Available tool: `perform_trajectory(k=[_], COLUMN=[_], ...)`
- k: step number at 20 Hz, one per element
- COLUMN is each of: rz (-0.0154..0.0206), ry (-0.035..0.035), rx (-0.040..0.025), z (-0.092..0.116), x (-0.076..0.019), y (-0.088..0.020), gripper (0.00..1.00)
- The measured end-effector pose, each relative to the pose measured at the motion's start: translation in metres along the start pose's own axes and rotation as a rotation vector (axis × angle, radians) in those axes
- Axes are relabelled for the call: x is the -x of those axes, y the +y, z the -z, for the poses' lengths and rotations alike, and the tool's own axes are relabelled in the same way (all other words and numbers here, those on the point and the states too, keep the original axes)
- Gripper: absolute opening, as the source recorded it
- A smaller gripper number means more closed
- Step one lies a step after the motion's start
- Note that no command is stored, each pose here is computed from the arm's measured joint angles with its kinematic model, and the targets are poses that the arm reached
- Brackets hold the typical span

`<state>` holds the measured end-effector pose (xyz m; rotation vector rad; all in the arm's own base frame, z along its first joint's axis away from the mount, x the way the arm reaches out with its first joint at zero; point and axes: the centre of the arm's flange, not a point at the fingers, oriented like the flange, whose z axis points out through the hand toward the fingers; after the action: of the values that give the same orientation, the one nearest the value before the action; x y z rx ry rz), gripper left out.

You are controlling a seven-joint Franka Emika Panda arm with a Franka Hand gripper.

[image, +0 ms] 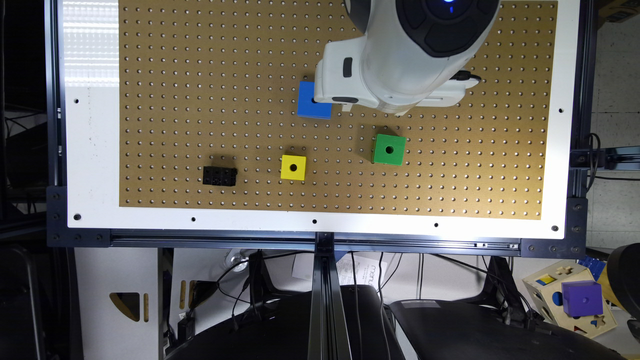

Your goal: Pick up green block.

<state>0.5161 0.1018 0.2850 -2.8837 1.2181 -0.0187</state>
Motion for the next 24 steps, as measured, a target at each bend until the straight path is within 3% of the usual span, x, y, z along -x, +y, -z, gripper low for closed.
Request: perform_trajectory(k=[6,10,15,21,23,24], rz=[0.0045,0.0141,0.0209,0.0214,0.0221,0.0245], ry=[0.0002,0.0077,0.0094,-0.0037,-0.0040,-0.0042], rx=[-0.0006,-0.0167,-0.0259,-0.0182,-0.0237,-0.0278], z=[0.000,0.006,0.005,-0.026,-0.039,-0.041], x=[0.0004,0.0007,-0.0025,-0.0088,-0.0112,-0.0120], y=[-0.001,-0.011,-0.024,-0.036,-0.042,-0.047], gripper=[1.00,1.00,1.00,1.00,1.00,1.00])
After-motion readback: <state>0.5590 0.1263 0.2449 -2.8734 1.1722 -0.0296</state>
